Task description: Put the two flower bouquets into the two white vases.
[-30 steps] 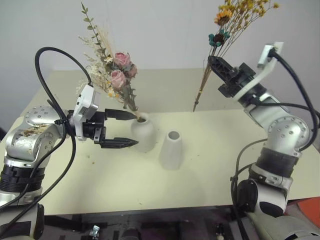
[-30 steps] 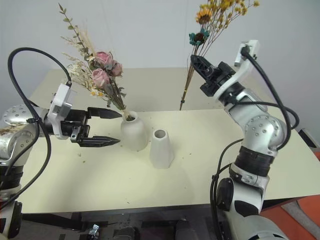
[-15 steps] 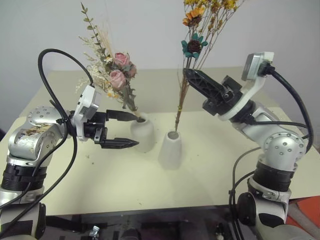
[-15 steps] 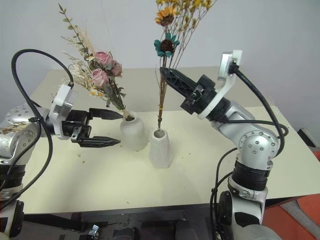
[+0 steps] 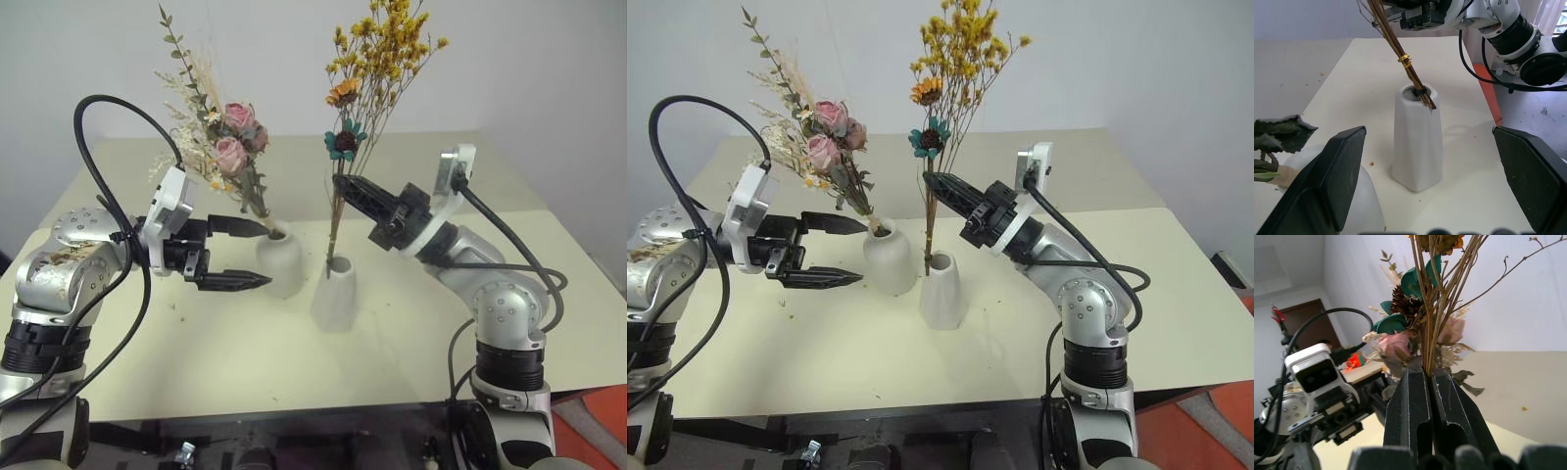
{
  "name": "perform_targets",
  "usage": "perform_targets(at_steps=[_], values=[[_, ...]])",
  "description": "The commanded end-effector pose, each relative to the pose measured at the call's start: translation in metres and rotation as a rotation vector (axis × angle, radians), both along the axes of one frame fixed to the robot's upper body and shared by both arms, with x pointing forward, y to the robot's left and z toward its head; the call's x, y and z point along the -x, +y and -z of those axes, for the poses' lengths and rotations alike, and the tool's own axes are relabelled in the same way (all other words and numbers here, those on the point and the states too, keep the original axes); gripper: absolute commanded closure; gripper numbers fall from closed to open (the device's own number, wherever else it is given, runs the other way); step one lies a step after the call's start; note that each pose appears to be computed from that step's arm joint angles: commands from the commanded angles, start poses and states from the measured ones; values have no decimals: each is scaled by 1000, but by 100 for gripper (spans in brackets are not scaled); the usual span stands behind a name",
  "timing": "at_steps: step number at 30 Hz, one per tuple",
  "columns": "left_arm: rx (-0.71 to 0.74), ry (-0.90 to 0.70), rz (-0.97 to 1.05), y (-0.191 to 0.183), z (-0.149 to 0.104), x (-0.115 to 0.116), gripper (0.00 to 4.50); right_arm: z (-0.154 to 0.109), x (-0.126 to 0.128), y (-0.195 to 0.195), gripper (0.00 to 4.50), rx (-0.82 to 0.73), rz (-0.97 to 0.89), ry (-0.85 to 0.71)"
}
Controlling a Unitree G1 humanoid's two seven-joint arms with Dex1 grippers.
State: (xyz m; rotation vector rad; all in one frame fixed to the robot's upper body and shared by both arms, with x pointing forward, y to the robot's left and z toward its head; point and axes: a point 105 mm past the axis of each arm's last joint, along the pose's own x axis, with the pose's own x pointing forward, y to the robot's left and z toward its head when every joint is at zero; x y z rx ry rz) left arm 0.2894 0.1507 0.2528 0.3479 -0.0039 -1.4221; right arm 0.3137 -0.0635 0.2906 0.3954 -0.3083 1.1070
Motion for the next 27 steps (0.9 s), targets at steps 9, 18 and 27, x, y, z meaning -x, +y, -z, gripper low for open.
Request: perform_targets(at_steps=[9, 18, 27], values=[[-5, -42, 11, 1, -13, 3, 0, -50, 19, -11, 447, -116, -13, -112], [-2, -40, 5, 2, -13, 3, 0, -17, 4, -9, 447, -3, 69, -85], [-1, -39, -7, 4, -13, 4, 0, 0, -1, -8, 447, 59, 104, -119]])
